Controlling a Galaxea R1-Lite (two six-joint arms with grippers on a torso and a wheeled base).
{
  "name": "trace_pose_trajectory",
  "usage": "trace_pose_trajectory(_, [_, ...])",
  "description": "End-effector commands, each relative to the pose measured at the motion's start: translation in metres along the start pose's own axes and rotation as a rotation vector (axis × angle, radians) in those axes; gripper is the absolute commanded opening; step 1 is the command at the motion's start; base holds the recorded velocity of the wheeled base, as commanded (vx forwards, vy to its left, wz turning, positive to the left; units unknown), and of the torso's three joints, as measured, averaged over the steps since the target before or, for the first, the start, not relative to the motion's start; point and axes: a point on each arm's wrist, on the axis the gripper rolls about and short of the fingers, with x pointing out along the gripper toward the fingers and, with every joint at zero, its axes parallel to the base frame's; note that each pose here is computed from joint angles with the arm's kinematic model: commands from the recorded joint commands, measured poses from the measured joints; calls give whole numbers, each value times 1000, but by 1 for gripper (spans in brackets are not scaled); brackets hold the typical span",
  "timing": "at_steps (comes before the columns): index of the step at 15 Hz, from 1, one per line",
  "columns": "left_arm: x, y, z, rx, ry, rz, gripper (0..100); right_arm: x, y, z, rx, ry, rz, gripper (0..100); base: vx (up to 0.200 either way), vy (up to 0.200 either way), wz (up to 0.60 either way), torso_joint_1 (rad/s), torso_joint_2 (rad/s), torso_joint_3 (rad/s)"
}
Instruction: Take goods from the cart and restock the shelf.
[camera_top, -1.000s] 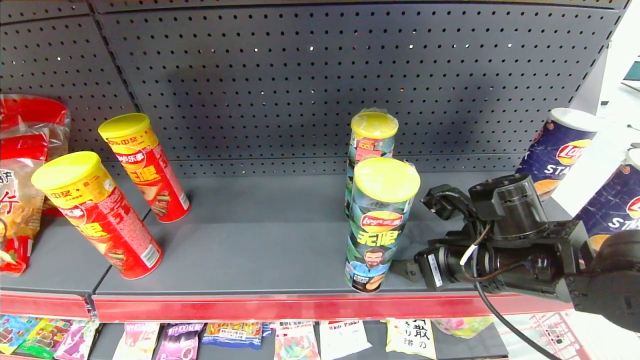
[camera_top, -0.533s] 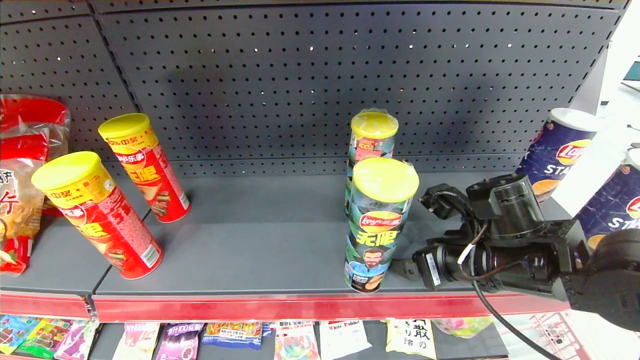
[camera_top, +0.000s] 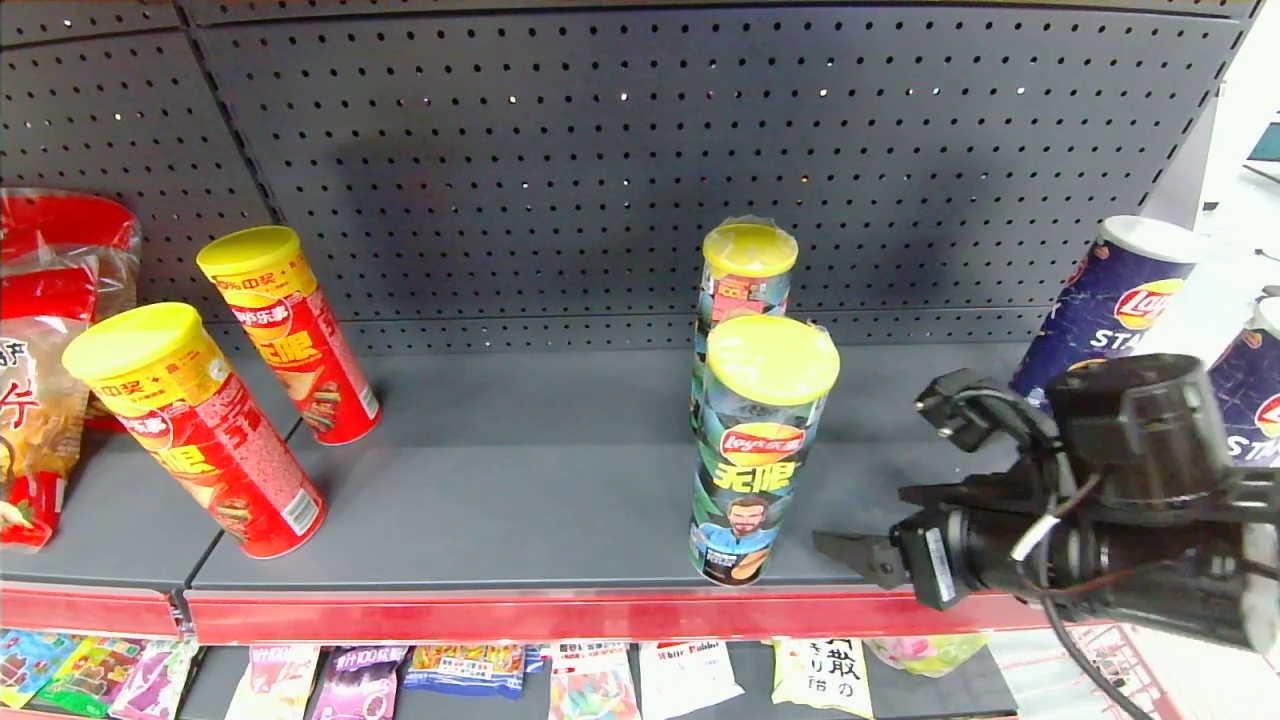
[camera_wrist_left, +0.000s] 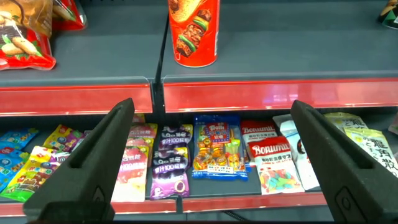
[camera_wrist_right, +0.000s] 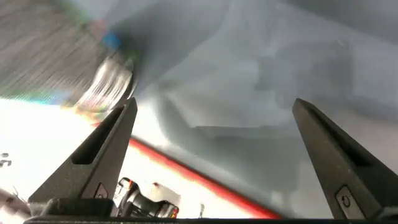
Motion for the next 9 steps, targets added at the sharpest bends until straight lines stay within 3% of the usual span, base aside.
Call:
trace_pose_trajectory(1, [0,0,0,0,1,0,100,-90,-4,-40,-55,-194,143,100,0,0,0,0,0,0])
trace_pose_trajectory(2, [0,0,0,0,1,0,100,-121,-11,-74,-100,-265,180,100,0,0,0,0,0,0])
trace_pose_trajectory(4, [0,0,0,0,1,0,100,-149,-19,-117,-138,-322,47,100,0,0,0,0,0,0])
trace_pose_trajectory(6, [0,0,0,0,1,0,100,-169,-13,-152,-92,-384,-106,100,0,0,0,0,0,0])
trace_pose_trajectory(9, [0,0,0,0,1,0,100,-172,-3,-182,8,-473,-325,100,0,0,0,0,0,0])
